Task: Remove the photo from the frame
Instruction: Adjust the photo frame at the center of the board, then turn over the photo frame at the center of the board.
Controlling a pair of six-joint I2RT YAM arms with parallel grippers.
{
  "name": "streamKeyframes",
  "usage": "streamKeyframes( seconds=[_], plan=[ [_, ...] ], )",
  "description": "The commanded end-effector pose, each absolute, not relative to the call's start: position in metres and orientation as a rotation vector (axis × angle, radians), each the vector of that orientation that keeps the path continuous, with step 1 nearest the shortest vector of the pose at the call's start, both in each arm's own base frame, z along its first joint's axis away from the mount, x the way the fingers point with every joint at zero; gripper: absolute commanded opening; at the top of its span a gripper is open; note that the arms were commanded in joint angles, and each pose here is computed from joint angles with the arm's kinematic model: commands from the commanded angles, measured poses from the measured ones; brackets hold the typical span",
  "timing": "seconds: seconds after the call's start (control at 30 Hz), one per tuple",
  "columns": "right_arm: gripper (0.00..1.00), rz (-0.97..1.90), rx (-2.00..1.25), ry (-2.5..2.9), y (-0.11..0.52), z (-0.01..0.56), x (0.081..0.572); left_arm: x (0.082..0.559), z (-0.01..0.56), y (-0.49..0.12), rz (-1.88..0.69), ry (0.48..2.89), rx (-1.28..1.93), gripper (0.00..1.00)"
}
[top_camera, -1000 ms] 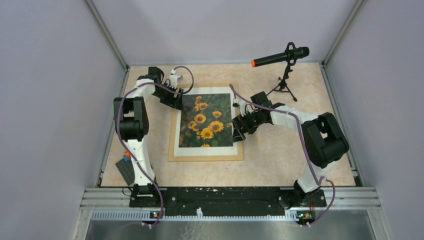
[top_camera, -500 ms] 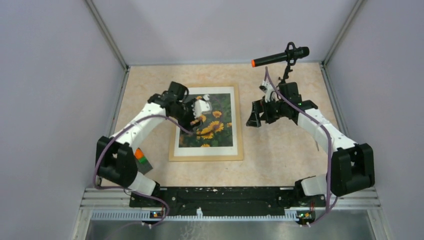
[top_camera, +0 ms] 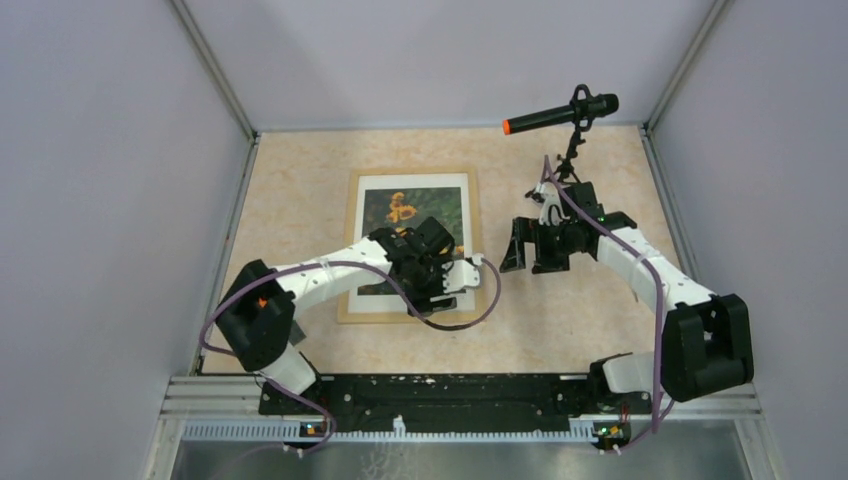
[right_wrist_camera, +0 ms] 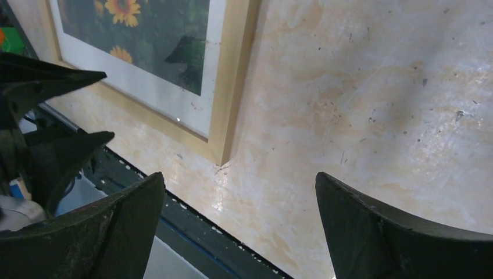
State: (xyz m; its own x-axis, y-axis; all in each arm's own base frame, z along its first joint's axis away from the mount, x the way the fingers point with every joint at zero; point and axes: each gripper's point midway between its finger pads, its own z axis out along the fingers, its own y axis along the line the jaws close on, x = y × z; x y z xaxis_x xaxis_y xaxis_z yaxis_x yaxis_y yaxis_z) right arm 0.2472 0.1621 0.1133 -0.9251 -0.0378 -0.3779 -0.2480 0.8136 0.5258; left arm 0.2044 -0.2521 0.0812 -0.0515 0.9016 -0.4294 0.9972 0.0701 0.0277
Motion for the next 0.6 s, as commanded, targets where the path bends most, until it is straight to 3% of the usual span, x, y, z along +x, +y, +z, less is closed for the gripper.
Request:
streamKeyframes(
  seconds=[0.0,0.33,0.57],
  plan=[
    [0.99,0.753,-0.055,2.674,0.152,0.116,0.260,0.205,0.068,-0.273,-0.331,2.052,1.836,0.75],
    [0.97,0.857,-0.068,2.640,0.168,0.115,0.277,0.177,0.021,-0.287,-0.283,2.083,1.915,0.70],
    [0.97,0.925,-0.063,2.637,0.175,0.107,0.275,0.177,-0.010,-0.270,-0.097,2.103,1.960,0.62]
  ],
)
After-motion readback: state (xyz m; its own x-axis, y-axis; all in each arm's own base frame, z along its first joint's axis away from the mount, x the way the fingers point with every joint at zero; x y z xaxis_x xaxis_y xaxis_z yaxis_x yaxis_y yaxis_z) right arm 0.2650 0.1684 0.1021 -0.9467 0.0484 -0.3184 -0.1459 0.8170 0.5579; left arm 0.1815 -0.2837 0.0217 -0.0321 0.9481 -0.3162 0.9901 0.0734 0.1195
